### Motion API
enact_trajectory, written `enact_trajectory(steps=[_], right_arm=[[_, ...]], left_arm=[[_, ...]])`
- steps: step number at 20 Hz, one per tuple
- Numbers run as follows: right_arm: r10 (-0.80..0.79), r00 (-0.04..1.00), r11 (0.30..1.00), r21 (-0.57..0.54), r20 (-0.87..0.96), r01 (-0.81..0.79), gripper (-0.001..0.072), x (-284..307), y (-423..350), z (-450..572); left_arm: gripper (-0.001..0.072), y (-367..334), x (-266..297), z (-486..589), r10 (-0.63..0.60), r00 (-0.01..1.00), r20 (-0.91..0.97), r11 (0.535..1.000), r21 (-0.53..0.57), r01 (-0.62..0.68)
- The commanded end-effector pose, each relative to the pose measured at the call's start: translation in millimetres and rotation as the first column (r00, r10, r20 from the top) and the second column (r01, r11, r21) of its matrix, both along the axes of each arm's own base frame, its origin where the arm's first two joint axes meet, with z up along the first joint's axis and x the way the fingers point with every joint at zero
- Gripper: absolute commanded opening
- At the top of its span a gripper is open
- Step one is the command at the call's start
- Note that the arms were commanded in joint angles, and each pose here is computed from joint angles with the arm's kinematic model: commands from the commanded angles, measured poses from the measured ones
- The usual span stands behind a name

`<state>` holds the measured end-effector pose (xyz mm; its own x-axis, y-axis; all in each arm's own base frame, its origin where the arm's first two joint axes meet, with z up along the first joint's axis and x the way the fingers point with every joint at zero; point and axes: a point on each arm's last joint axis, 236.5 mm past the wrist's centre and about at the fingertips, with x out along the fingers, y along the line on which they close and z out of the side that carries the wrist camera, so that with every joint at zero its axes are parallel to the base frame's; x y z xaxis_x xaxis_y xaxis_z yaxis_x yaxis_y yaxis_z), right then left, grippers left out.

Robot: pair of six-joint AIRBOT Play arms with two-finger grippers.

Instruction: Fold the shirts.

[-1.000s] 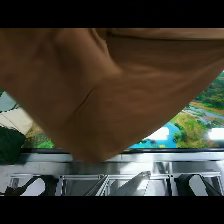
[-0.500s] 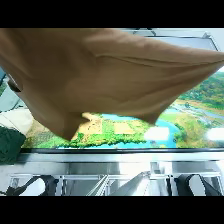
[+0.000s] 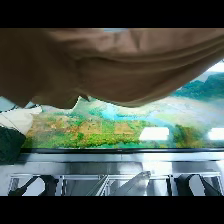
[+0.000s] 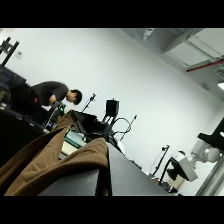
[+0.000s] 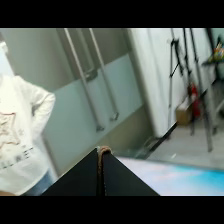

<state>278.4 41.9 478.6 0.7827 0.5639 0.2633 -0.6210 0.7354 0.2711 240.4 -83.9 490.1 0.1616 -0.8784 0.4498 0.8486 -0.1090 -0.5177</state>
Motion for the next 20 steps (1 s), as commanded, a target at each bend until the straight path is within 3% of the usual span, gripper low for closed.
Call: enact_trajectory(steps=[1,4,7,10,14,15,16,17,18,20], right_arm=[[-0.191,0.973,0.980,-0.036,0.129,0.197,0.0023,4,-24,37],[-0.233,0.972,0.967,-0.112,-0.009,0.230,0.0023,44,-40,-8],[-0.191,0.941,0.974,-0.175,-0.280,0.146,0.0023,115,-36,-110],[-0.206,0.831,0.969,-0.223,-0.516,0.102,0.0023,189,-31,-239],[-0.267,0.692,0.963,-0.215,-0.670,0.164,0.0023,270,-37,-380],[-0.266,0.660,0.964,-0.194,-0.703,0.182,0.0065,280,-39,-407],[-0.242,0.633,0.970,-0.169,-0.735,0.175,0.0317,284,-38,-427],[-0.232,0.619,0.972,-0.163,-0.751,0.166,0.0484,285,-40,-436],[-0.228,0.612,0.973,-0.158,-0.757,0.168,0.0487,284,-47,-438],[-0.206,0.610,0.978,-0.137,-0.765,0.157,0.0487,274,-65,-425]], left_arm=[[0.0020,9,25,-10,0.063,0.996,-0.062,0.996,0.068,-0.058],[0.0022,-15,85,-66,0.069,0.969,-0.235,0.971,0.238,-0.011],[0.0021,-56,138,-141,-0.026,0.914,-0.404,0.937,0.310,0.164],[0.0020,-76,200,-251,-0.005,0.796,-0.606,0.901,0.343,0.267],[0.0017,-53,285,-383,0.122,0.707,-0.697,0.926,0.336,0.171],[0.0037,-45,294,-403,0.130,0.696,-0.706,0.928,0.333,0.165],[0.0301,-36,300,-414,0.126,0.690,-0.713,0.930,0.326,0.167],[0.0592,-26,304,-417,0.123,0.695,-0.709,0.931,0.324,0.166],[0.0715,-15,309,-415,0.129,0.701,-0.702,0.933,0.325,0.154],[0.0716,11,315,-399,0.160,0.721,-0.674,0.929,0.349,0.120]])
